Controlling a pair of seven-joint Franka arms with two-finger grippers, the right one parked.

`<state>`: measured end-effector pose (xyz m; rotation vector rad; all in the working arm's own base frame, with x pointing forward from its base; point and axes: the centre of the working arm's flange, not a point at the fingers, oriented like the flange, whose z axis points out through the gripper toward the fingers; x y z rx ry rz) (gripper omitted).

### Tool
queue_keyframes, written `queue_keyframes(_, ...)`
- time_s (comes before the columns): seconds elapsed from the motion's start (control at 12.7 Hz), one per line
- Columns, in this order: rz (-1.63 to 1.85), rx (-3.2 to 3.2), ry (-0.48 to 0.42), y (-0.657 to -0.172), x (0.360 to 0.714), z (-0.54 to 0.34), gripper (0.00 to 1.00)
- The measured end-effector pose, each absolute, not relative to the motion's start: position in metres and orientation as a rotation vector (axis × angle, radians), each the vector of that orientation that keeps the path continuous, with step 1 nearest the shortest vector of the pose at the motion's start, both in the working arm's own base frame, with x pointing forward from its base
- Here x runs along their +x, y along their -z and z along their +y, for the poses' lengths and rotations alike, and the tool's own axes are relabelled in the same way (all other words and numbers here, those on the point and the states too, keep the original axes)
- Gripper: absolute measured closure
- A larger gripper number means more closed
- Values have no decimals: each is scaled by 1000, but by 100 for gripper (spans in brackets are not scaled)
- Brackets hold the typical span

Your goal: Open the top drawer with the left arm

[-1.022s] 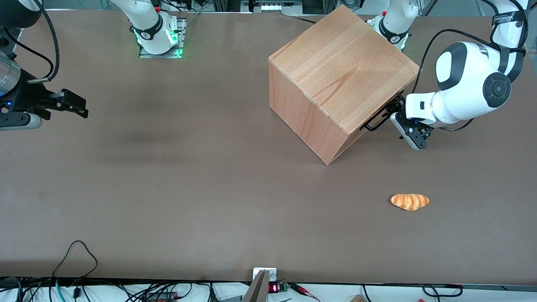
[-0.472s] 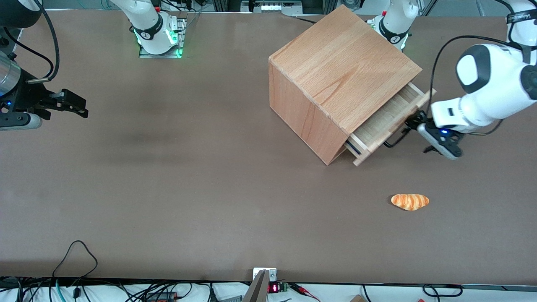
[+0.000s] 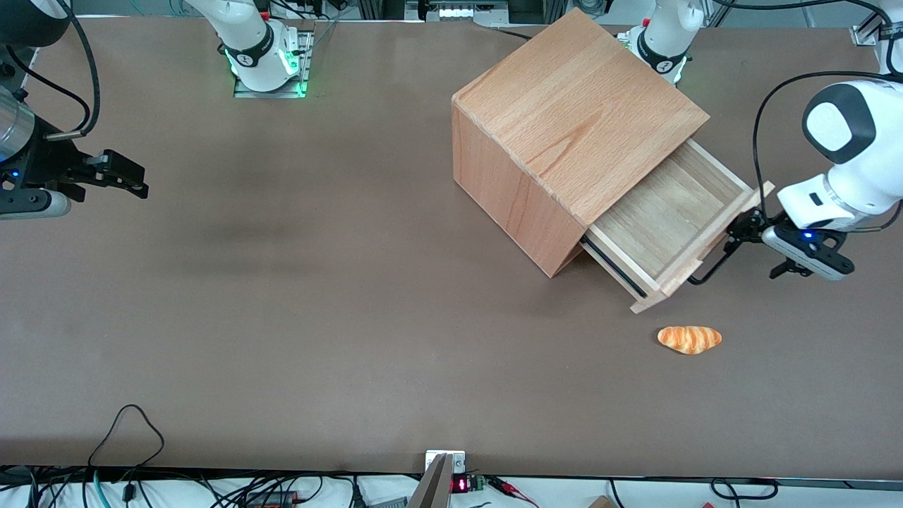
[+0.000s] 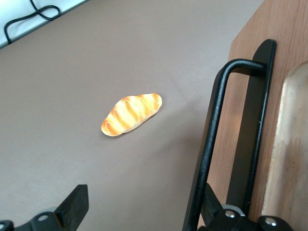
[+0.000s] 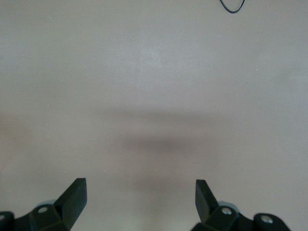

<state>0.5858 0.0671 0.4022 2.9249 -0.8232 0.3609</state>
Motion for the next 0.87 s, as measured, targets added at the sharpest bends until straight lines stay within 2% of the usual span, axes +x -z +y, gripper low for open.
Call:
queue_keyframes(0.31,-764,2944,-371,-408,593,74,0)
queue_keyframes(0.63,-536,2967,-276,-416,594,74,0)
queue_keyframes(0.87,-494,2963,-314,-455,600,73,0)
